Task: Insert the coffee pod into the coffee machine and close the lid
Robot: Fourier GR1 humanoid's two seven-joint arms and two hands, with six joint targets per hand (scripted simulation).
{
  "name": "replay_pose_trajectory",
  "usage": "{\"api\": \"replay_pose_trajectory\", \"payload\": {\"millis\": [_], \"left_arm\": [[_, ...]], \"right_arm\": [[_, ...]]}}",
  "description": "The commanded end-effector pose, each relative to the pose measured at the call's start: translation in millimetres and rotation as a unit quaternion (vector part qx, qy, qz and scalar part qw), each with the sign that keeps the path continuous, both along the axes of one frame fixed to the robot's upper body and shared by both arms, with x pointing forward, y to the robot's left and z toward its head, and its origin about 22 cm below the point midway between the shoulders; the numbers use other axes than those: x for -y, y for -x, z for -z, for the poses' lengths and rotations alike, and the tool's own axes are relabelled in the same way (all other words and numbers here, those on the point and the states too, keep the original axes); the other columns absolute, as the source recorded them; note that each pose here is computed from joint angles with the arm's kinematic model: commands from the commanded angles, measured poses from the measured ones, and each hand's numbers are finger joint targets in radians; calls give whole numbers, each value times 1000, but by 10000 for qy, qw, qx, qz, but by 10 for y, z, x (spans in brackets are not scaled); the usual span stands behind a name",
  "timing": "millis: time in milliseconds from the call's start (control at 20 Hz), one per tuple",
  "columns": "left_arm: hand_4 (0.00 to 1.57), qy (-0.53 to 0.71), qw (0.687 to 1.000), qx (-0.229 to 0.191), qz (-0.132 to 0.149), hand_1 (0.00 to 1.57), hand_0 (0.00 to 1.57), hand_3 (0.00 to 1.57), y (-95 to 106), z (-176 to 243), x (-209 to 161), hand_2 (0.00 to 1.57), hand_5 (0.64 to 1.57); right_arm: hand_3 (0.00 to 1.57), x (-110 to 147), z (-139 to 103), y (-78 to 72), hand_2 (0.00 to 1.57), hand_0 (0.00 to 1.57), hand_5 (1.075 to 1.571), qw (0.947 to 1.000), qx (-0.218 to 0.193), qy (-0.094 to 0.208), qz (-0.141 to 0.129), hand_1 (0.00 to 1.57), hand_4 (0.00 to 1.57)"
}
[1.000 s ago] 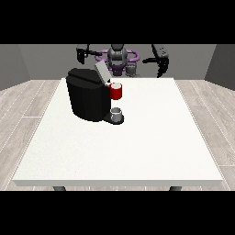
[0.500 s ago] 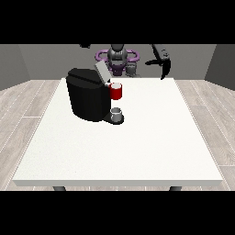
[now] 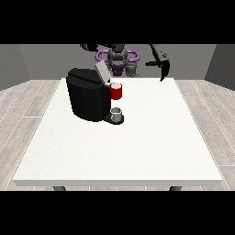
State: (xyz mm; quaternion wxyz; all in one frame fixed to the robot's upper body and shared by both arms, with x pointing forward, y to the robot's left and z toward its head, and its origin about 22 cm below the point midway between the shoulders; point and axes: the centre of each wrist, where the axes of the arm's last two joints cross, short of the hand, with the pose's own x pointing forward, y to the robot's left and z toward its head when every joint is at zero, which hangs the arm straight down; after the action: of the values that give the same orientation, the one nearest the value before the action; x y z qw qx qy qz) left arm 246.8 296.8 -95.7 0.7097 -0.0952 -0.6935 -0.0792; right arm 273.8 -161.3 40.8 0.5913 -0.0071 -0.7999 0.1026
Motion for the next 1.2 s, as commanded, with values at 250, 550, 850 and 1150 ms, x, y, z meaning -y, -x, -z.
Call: {"api": "replay_pose_trajectory", "payload": {"millis": [250, 550, 850, 1150], "left_arm": [[356, -21, 9976, 549, 429, 0, 0, 0, -24, -270, 98, 0, 1571], [378, -88, 9962, 791, 356, 0, 0, 0, -85, -476, 118, 0, 1571], [357, 49, 9957, 921, -36, 0, 0, 0, -41, -336, -153, 0, 1571], [298, -91, 9957, 866, 311, 0, 0, 0, -123, -473, 94, 0, 1571]], "right_arm": [[0, 8, -257, -472, 0, 0, 1571, 9979, 120, 252, 578, 0, 344], [0, 448, -168, -699, 0, 0, 1571, 9960, 120, 208, 862, 0, 414], [0, 229, -294, -845, 0, 0, 1571, 9974, 239, 144, 669, 0, 406], [0, 371, -169, -1027, 0, 0, 1571, 9955, 146, 142, 929, 0, 420]]}}
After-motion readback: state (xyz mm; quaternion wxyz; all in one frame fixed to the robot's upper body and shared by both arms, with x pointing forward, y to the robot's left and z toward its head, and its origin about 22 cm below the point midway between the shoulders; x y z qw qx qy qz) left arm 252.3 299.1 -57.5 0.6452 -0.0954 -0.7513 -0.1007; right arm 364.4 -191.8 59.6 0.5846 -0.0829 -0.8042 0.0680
